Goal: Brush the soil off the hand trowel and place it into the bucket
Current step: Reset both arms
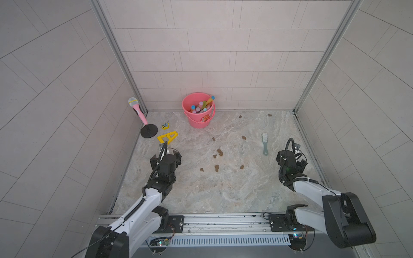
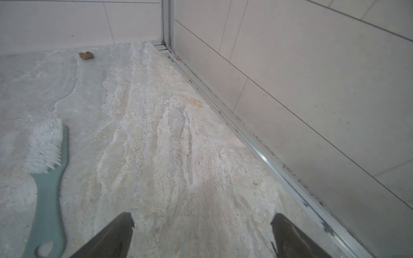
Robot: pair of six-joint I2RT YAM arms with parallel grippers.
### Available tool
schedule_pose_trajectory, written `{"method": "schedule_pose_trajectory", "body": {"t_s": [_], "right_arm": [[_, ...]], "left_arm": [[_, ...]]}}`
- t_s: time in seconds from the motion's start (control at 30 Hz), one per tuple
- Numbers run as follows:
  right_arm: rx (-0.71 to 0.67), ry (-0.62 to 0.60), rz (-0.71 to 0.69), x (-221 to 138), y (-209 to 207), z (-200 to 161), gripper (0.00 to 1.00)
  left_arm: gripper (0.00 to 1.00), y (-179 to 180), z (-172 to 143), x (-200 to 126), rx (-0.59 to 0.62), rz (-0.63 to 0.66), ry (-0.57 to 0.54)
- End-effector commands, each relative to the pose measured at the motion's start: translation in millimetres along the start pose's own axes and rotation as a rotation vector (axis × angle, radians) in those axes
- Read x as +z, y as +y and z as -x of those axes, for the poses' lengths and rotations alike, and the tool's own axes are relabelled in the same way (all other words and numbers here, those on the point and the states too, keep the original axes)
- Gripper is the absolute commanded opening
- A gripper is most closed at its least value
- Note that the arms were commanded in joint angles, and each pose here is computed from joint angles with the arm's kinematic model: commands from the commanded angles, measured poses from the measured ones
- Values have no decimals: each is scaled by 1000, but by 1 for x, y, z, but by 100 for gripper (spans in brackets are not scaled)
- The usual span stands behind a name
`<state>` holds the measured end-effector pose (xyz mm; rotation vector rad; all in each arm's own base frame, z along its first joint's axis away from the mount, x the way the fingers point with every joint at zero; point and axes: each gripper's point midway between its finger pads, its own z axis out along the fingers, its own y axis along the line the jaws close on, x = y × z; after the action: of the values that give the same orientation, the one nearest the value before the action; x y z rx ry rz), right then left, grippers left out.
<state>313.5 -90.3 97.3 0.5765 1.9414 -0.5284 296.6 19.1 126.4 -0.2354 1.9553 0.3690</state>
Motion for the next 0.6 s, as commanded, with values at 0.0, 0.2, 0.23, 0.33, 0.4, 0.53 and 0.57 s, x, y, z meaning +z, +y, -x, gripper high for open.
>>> {"method": "schedule_pose_trajectory", "body": {"t_s": [0.0,0.2,0.23,0.33,0.4,0.53,0.57], "right_arm": [[-32,-115,156,8,39,36,96],[-60,-212,308,17,66,21,100],[-97,-115,314,20,66,12,100],[-39,-193,357,23,69,20,100],[-76,-114,345,25,68,15,100],[-75,-130,339,29,72,17,100],[-80,-113,336,29,72,17,100]], "left_arm": [[100,6,2,4,30,20,-42],[100,-2,4,3,11,-65,-89],[100,-3,3,3,12,-71,-89],[100,-7,4,4,18,-89,-95],[100,-6,6,9,11,-80,-94],[99,-8,9,30,18,-68,-55],[98,-10,9,37,31,-65,-39]]}}
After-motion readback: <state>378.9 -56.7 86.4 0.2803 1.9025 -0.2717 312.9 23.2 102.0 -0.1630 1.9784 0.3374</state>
